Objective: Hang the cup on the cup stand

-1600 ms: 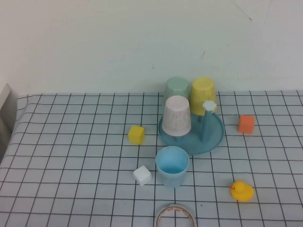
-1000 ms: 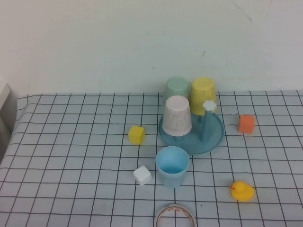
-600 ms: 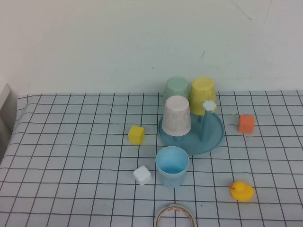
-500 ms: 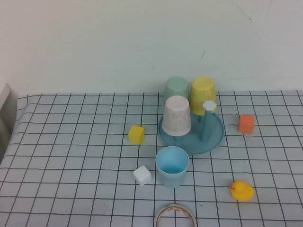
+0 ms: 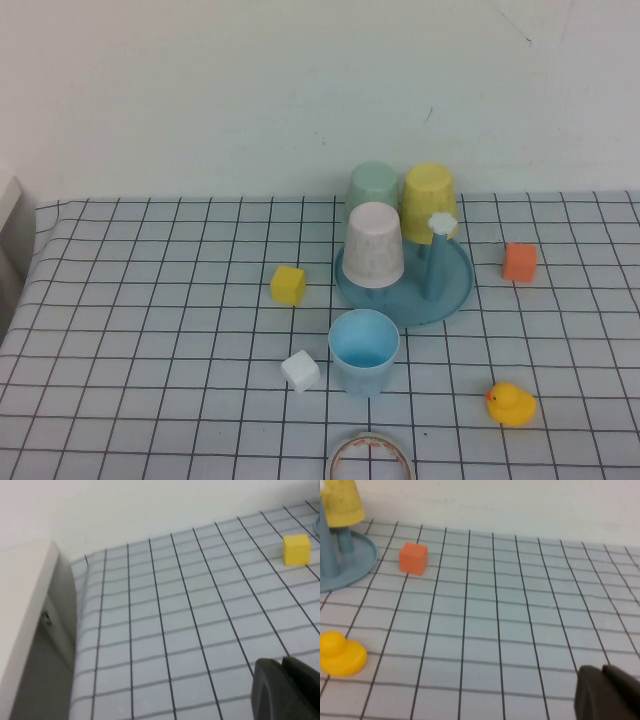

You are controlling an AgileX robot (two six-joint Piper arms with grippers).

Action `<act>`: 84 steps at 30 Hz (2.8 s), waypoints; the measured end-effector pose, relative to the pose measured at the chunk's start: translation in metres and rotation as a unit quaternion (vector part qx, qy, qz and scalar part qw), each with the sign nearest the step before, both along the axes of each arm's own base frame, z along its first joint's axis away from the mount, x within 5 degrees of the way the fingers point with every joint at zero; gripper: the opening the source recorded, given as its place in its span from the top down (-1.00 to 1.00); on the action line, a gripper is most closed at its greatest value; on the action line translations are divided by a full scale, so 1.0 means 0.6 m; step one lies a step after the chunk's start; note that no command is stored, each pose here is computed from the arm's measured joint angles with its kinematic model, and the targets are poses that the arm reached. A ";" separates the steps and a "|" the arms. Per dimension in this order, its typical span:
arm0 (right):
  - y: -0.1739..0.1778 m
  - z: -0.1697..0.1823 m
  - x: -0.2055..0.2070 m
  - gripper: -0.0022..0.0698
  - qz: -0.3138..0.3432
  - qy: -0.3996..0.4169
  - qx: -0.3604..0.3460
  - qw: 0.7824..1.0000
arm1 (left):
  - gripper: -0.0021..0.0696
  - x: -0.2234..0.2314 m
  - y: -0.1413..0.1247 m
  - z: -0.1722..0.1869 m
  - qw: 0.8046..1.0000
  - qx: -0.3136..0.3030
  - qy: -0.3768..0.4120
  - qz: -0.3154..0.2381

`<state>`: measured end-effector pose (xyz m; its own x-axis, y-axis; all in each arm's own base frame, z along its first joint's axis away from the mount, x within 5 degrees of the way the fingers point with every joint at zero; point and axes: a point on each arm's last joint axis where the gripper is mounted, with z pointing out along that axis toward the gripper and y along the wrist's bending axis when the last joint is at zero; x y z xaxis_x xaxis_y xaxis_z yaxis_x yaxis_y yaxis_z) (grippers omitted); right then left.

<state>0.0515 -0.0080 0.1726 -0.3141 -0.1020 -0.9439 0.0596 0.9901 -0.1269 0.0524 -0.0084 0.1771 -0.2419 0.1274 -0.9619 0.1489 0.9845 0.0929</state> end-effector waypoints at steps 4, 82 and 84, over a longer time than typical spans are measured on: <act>0.002 0.008 0.004 0.94 0.009 -0.041 -0.004 0.999 | 0.95 0.003 0.002 0.012 0.999 -0.004 -0.042 0.006; 0.262 0.097 0.362 0.94 0.363 0.290 0.113 0.878 | 0.95 0.100 -0.022 0.116 0.978 -0.129 0.166 0.008; 0.289 0.090 0.381 0.94 0.381 0.301 0.112 0.867 | 0.95 0.100 -0.022 0.117 0.978 -0.128 0.163 0.008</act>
<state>0.2800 0.1655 0.2267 -0.6788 -0.3323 -0.6549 -0.6330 0.7169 0.2924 0.1125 -0.0217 0.2472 -0.5418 -0.1144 -0.8327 0.1136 0.9716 -0.2074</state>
